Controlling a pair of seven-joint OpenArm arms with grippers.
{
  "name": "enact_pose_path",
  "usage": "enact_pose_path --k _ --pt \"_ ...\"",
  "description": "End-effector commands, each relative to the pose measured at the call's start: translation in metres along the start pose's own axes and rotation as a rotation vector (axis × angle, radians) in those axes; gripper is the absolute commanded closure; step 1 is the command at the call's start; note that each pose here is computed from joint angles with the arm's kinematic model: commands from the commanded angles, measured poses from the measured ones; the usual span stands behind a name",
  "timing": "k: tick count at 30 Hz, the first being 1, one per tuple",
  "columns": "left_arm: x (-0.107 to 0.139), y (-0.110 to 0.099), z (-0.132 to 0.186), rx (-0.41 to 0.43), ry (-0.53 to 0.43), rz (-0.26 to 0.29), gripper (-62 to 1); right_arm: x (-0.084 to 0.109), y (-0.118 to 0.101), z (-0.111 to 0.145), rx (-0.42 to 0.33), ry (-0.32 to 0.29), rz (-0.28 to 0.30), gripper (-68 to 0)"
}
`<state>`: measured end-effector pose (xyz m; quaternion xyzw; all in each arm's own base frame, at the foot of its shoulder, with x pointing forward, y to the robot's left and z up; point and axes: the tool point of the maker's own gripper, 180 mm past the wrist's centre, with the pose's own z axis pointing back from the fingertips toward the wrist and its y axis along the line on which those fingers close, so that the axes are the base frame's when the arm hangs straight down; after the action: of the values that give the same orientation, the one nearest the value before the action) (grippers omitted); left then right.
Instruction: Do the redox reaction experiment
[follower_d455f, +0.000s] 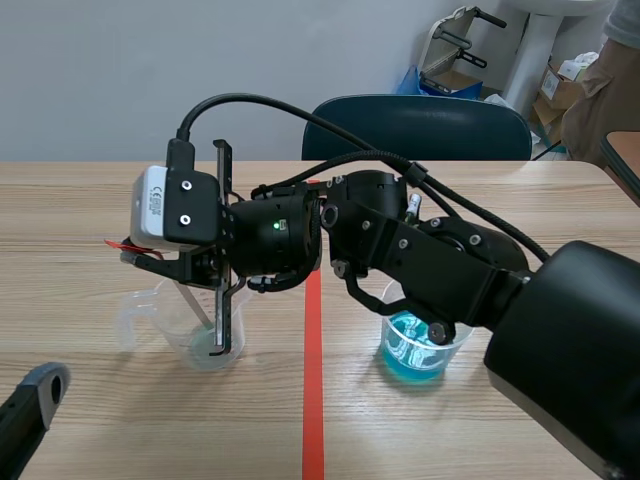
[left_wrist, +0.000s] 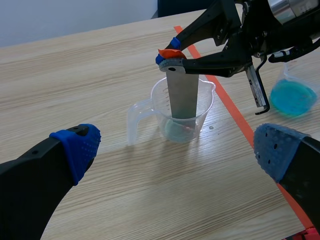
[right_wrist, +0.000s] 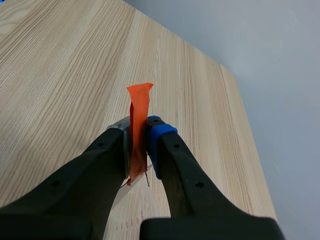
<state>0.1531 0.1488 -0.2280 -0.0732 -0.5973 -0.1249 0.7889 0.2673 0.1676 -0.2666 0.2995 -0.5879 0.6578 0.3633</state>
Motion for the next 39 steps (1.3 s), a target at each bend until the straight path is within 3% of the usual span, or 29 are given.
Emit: enact_pose_path --k 1,4,9,15,39 --pt "0.0092 -0.0034 -0.0015 -0.008 -0.034 0.006 -62.3 0.0046 -0.0104 -0.0011 -0.01 -0.007 0.019 -1.0" --pt "0.0092 -0.0034 -0.0015 -0.008 -0.034 0.006 -62.3 0.004 -0.0103 -0.0011 -0.01 -0.004 0.019 -10.9" --pt "0.0092 -0.0034 -0.0015 -0.008 -0.034 0.006 -62.3 0.0041 -0.0104 -0.0011 -0.01 -0.005 0.018 -47.5" --pt "0.0092 -0.0034 -0.0015 -0.008 -0.034 0.006 -62.3 0.0062 -0.0108 -0.0031 -0.012 -0.011 0.018 -67.9" --pt "0.0092 -0.0034 -0.0015 -0.008 -0.034 0.006 -62.3 0.0057 -0.0117 -0.0045 -0.016 -0.004 0.021 -67.9"
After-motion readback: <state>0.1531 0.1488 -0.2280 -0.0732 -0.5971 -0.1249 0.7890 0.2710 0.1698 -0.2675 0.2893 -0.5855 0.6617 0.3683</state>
